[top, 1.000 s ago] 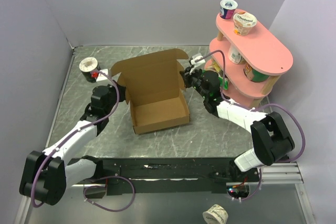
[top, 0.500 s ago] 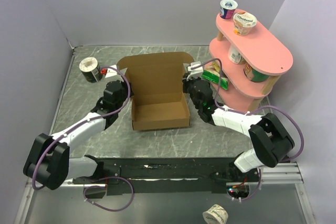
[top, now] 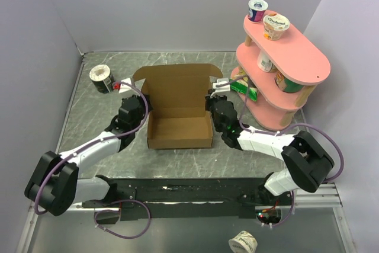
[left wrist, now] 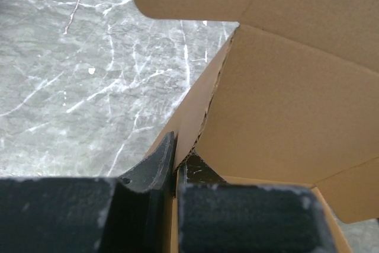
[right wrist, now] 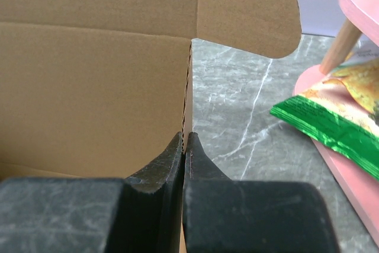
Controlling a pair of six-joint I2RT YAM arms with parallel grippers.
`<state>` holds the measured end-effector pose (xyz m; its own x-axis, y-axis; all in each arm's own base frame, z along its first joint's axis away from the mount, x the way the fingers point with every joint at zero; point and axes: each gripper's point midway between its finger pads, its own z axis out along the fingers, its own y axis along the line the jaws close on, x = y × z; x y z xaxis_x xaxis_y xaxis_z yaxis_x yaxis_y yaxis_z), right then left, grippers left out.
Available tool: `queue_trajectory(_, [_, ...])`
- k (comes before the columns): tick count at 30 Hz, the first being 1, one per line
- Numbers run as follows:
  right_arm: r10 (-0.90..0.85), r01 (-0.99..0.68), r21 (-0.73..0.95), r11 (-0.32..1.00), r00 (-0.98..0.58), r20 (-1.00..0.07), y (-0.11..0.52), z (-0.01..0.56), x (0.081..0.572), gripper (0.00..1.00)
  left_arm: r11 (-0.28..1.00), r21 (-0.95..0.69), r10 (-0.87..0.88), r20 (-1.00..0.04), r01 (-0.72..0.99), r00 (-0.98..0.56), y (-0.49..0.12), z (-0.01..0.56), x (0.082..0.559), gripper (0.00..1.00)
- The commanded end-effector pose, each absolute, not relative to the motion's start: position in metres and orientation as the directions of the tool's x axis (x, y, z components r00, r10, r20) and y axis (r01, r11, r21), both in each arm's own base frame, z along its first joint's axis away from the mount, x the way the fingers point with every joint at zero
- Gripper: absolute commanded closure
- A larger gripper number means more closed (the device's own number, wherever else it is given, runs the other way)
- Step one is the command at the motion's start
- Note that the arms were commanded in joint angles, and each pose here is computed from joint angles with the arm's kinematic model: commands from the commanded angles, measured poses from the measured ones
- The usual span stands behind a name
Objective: Fold the paper box
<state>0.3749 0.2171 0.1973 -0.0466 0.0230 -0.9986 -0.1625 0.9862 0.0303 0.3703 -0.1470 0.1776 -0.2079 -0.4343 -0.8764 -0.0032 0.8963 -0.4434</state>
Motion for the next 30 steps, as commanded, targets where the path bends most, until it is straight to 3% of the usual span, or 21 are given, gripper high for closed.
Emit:
queue_trajectory(1, [0.054, -0.282, 0.074, 0.957, -0.078, -0.995, 0.248, 0.189, 0.351, 1.00, 0.829, -0.545, -0.474, -0.804, 0.125, -0.359, -0.192, 0.153, 0.338, 0.99])
queue_trajectory(3, [0.052, -0.261, 0.066, 0.963, -0.062, -0.997, 0.244, 0.192, 0.351, 1.00, 0.816, -0.562, -0.485, -0.794, 0.137, -0.366, -0.192, 0.150, 0.332, 0.99])
queue_trajectory(7, [-0.032, -0.282, -0.025, 0.959, -0.020, -0.999, 0.241, 0.195, 0.352, 0.99, 0.816, -0.548, -0.465, -0.811, 0.183, -0.357, -0.192, 0.151, 0.324, 0.83])
queue_trajectory(12, [-0.090, -0.324, -0.088, 0.942, 0.009, -0.996, 0.244, 0.196, 0.348, 0.97, 0.820, -0.529, -0.423, -0.817, 0.219, -0.392, -0.196, 0.137, 0.316, 0.72])
queue_trajectory(24, [-0.115, -0.290, -0.107, 0.951, -0.011, -0.993, 0.231, 0.190, 0.351, 0.95, 0.837, -0.534, -0.417, -0.763, 0.119, -0.494, -0.187, 0.091, 0.312, 0.77])
queue_trajectory(27, [-0.115, -0.284, -0.106, 0.953, -0.013, -0.993, 0.229, 0.189, 0.352, 0.95, 0.854, -0.512, -0.411, -0.772, 0.090, -0.485, -0.180, 0.086, 0.313, 0.67])
queue_trajectory(28, [-0.113, -0.281, -0.105, 0.954, -0.014, -0.993, 0.228, 0.189, 0.352, 0.95, 0.860, -0.504, -0.406, -0.776, 0.086, -0.482, -0.178, 0.084, 0.314, 0.59])
queue_trajectory(30, [-0.111, -0.283, -0.103, 0.954, -0.015, -0.994, 0.228, 0.188, 0.352, 0.95, 0.874, -0.480, -0.392, -0.792, 0.080, -0.468, -0.174, 0.083, 0.316, 0.57])
